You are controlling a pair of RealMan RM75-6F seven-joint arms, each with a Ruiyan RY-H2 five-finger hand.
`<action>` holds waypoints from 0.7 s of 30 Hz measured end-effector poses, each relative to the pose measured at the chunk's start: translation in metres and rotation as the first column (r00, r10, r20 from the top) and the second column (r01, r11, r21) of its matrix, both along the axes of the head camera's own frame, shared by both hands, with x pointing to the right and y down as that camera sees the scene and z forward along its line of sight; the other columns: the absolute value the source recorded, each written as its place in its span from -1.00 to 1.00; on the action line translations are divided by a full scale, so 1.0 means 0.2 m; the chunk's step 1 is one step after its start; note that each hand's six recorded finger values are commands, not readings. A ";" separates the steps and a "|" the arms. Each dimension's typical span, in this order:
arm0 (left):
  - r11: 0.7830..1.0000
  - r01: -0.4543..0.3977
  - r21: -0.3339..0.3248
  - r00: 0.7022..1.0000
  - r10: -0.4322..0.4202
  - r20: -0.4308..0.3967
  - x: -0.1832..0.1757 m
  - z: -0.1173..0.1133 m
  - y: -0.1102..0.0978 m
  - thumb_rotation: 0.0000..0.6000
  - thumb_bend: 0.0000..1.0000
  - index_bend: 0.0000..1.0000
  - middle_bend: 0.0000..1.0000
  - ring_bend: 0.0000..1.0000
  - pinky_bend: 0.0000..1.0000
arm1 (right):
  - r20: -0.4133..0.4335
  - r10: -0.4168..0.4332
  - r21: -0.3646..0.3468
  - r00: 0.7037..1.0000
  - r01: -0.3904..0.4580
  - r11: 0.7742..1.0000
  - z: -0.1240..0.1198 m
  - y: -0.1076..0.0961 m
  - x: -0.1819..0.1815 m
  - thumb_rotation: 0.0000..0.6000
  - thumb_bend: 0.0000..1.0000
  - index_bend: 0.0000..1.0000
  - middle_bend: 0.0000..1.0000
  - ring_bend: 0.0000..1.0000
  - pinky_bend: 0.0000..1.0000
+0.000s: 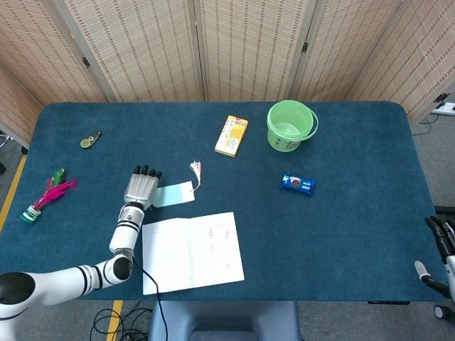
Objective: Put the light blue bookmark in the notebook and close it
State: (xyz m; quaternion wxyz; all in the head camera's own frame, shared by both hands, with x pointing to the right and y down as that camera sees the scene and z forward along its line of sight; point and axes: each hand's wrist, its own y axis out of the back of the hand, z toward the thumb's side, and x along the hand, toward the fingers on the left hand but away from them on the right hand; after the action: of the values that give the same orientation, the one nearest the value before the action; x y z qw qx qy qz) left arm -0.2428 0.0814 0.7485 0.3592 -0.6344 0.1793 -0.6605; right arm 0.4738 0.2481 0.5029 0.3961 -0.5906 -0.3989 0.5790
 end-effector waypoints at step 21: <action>1.000 -0.015 0.004 1.000 0.015 0.027 -0.08 -0.08 0.03 1.00 -0.81 -0.68 -0.62 -0.70 -0.56 | 0.018 -0.018 -0.002 1.000 0.018 1.000 0.02 -0.01 -0.02 1.00 -0.49 -0.87 -0.79 -0.90 -0.85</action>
State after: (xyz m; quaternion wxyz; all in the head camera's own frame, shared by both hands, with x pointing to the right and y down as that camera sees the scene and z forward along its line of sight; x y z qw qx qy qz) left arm -0.2586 0.0864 0.7321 0.3677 -0.6262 0.1711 -0.6658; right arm 0.4705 0.2458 0.5064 0.3971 -0.5998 -0.3965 0.5704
